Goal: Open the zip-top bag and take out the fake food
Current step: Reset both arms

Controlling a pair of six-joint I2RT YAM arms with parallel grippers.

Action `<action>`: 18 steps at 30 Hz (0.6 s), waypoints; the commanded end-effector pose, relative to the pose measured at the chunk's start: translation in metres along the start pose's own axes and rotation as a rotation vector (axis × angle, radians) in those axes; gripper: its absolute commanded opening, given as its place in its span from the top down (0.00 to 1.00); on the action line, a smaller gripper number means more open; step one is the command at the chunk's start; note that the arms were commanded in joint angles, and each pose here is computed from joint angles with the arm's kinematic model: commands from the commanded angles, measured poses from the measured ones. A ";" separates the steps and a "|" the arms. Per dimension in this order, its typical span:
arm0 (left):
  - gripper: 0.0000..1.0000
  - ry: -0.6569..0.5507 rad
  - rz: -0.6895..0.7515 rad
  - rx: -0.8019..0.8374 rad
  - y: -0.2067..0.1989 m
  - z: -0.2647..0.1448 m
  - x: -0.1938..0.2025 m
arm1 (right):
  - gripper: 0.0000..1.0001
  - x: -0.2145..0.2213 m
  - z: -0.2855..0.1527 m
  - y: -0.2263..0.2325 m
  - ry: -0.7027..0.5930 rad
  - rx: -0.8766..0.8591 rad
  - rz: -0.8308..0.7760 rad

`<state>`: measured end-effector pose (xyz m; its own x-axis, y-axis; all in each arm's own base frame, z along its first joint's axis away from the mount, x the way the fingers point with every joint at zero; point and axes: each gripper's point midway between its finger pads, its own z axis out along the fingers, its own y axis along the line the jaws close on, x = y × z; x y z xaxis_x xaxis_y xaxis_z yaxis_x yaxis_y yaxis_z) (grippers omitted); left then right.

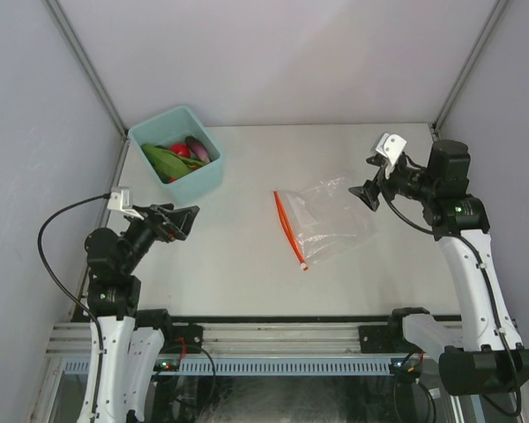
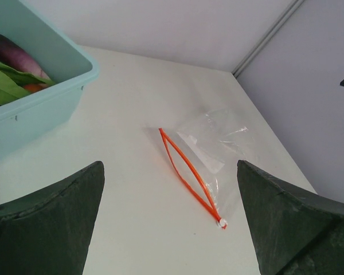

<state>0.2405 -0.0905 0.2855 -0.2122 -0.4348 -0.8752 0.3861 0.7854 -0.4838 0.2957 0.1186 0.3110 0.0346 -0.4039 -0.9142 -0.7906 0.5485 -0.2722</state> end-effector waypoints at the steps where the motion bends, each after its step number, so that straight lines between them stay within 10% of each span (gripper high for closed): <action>1: 0.00 -0.046 0.022 0.056 -0.025 -0.011 -0.024 | 0.12 -0.038 -0.018 0.011 -0.067 -0.035 0.050; 18: 0.00 -0.073 0.055 0.173 -0.090 -0.032 -0.088 | 0.00 -0.133 -0.071 0.005 -0.207 0.064 0.373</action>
<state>0.2085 -0.1045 0.3760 -0.1378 -0.4346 -0.8900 0.5076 0.7406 -0.4402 0.2579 0.1248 0.4236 -0.1101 -0.0792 -0.9908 -0.7619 0.6469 0.0330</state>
